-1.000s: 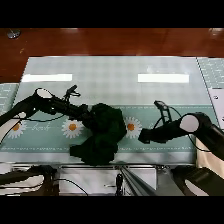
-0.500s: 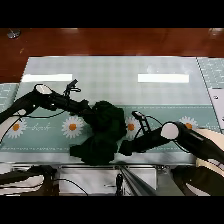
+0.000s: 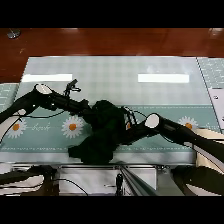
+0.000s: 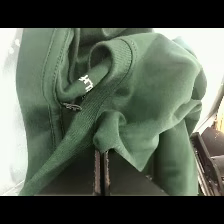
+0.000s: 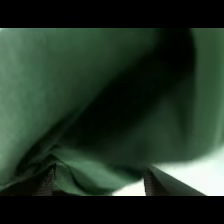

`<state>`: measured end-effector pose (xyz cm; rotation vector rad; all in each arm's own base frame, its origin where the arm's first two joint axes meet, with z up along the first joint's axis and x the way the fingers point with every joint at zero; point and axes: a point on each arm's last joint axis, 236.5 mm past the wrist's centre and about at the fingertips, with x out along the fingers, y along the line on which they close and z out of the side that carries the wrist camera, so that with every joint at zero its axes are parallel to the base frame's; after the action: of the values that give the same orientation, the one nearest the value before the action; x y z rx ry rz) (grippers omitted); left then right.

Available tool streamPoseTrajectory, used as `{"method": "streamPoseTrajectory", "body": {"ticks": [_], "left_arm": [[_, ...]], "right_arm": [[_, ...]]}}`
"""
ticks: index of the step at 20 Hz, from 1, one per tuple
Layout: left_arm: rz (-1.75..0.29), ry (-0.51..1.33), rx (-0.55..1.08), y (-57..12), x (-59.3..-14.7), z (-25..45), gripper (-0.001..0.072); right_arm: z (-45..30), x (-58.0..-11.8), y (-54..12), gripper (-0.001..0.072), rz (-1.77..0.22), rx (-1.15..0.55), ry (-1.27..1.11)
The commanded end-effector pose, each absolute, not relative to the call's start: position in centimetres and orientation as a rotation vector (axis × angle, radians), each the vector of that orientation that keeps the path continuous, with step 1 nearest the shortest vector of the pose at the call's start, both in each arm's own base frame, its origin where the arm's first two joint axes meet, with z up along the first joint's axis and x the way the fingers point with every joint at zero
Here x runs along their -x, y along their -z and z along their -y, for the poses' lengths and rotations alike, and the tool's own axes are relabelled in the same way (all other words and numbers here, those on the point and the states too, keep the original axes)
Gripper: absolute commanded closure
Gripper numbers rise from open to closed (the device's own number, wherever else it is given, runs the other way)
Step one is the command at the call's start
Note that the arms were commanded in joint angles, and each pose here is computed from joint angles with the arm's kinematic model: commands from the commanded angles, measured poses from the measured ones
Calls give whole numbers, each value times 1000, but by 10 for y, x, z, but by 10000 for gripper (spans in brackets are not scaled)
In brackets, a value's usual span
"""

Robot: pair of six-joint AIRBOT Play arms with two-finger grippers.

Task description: Fold the shirts.

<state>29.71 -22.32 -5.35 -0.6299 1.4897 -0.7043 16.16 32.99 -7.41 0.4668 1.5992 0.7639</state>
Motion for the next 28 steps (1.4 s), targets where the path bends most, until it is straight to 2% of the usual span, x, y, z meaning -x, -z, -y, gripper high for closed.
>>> {"method": "streamPoseTrajectory", "body": {"ticks": [1, 2, 3, 4, 5, 8, 11, 14, 17, 19, 23, 25, 28], "left_arm": [[-1490, 705, 629, 53, -297, 223, 679], [-1490, 705, 629, 53, -297, 223, 679], [-1490, 705, 629, 53, -297, 223, 679], [-1490, 705, 629, 53, -297, 223, 679], [-1490, 705, 629, 53, -297, 223, 679], [-1481, 715, 640, 45, -301, 218, 679], [-1332, 729, 656, 0, -338, 208, 679], [-1007, 805, 663, -109, -393, 214, 679], [-611, 849, 580, -256, -427, 210, 680], [-354, 864, 504, -360, -421, 201, 680], [30, 880, 342, -514, -347, 179, 680], [145, 833, 265, -555, -306, 164, 680], [228, 732, 125, -575, -248, 147, 680]], "right_arm": [[-343, -167, 80, 91, -1597, -468, -780], [-346, -162, 82, 127, -1602, -457, -789], [-348, -158, 82, 350, -1602, -441, -805], [-349, -155, 81, 631, -1602, -427, -825], [-348, -151, 80, 694, -1613, -415, -844], [-331, -163, 68, 694, -1610, -384, -856], [-298, -234, 9, 694, -1454, -343, -811], [-248, -334, -95, 694, -1170, -325, -691], [-208, -388, -228, 694, -866, -324, -651], [-187, -387, -319, 695, -673, -290, -652], [-172, -323, -450, 694, -367, -169, -695], [-157, -287, -477, 694, -274, -113, -652], [-120, -239, -493, 694, -204, -30, -513]]}}
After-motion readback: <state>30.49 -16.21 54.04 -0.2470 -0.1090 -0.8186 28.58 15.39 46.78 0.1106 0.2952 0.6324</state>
